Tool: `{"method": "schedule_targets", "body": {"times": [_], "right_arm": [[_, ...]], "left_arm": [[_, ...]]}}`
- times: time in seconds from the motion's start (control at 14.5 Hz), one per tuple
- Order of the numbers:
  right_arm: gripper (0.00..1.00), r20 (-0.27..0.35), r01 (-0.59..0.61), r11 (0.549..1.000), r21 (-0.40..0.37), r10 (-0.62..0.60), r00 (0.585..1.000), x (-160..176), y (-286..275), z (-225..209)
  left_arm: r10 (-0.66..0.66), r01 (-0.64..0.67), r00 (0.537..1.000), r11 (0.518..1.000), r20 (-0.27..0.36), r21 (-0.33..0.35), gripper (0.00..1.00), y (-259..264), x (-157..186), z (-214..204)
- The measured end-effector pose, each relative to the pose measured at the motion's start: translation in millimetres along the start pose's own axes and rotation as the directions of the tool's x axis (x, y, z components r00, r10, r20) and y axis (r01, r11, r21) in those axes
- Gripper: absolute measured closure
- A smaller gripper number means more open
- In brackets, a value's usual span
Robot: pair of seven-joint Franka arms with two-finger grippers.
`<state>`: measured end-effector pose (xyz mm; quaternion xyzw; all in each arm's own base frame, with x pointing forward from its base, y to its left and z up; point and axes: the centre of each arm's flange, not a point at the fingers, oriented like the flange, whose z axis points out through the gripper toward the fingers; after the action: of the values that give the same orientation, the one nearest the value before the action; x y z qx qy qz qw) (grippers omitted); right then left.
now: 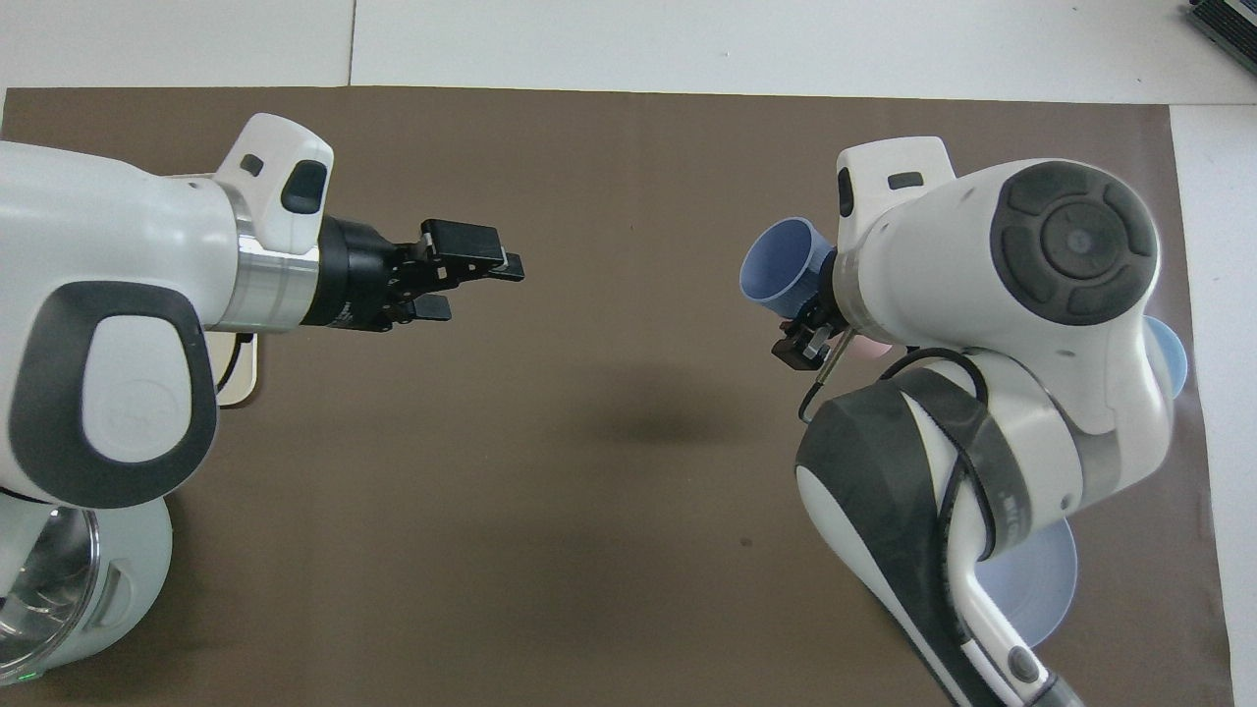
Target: Place cup on tray
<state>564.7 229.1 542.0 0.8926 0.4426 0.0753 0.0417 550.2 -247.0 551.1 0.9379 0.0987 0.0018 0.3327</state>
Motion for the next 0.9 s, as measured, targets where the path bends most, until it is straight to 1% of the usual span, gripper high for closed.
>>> {"method": "schedule_targets", "body": {"times": [0.14, 0.34, 0.55, 0.9], "right_arm": [[0.14, 0.021, 0.01, 1.0, -0.013, -0.01, 1.0, 11, -11, -4], [0.14, 0.056, 0.022, 0.999, -0.035, -0.02, 0.998, 27, -21, -2], [0.14, 0.069, 0.029, 0.998, -0.048, -0.026, 0.997, 40, -31, 4], [0.14, 0.069, 0.027, 0.998, -0.05, -0.023, 0.997, 41, -30, 4]], "left_arm": [[-0.02, 0.021, 1.0, 0.999, 0.006, -0.041, 0.0, 7, 1, 29], [-0.031, 0.03, 0.999, 0.997, -0.009, -0.069, 0.0, 15, 0, 62], [-0.048, 0.047, 0.999, 0.994, -0.004, -0.102, 0.0, 21, -3, 71], [-0.024, 0.024, 1.0, 0.992, -0.002, -0.128, 0.0, 42, -19, 82]]}}
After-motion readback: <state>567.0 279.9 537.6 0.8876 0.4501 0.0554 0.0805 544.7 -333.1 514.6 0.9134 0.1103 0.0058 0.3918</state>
